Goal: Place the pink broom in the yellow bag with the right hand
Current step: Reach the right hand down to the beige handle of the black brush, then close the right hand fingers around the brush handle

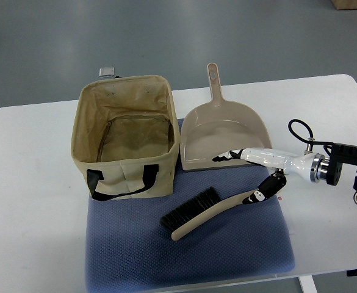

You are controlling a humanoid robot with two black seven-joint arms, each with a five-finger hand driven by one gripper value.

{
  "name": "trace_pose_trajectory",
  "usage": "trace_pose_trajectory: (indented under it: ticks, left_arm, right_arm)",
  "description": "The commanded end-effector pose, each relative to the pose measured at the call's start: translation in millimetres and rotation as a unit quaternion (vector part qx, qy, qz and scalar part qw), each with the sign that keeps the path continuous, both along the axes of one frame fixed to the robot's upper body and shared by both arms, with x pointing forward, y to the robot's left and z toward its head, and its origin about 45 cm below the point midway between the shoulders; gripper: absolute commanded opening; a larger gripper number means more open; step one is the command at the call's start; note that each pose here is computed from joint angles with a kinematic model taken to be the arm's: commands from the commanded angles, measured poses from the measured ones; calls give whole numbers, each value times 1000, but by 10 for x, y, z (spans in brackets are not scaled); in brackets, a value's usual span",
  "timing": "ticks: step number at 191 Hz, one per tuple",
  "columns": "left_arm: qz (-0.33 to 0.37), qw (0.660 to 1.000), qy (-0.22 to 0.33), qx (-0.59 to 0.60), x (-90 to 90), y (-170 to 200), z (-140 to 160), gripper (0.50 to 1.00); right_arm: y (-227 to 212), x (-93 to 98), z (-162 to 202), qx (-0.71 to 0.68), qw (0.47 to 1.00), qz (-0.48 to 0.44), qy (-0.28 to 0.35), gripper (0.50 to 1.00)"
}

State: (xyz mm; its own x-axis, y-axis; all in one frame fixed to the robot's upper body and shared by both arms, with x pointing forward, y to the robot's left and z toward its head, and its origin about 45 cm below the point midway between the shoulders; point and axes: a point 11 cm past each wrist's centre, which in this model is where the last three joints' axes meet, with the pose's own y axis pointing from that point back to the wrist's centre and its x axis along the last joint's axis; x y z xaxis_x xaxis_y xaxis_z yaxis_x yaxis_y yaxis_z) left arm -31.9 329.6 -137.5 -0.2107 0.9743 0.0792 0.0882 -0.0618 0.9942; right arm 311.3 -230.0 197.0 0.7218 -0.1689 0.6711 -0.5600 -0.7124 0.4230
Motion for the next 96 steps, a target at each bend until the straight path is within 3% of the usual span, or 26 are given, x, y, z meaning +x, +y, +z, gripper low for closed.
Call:
trace_pose_trajectory:
  ticks: [1,59,96]
  left_arm:
    - [0,1000,0,0,1,0,0,1000]
    - [0,1000,0,0,1,0,0,1000]
    - [0,1000,0,0,1,0,0,1000]
  right_arm:
    - [23,-54,-71,-17,1000,9,-8,919]
    - [9,-80,-133,-59,996,21,-56,901]
    - [4,-96,-164,-69,996,23,-59,791]
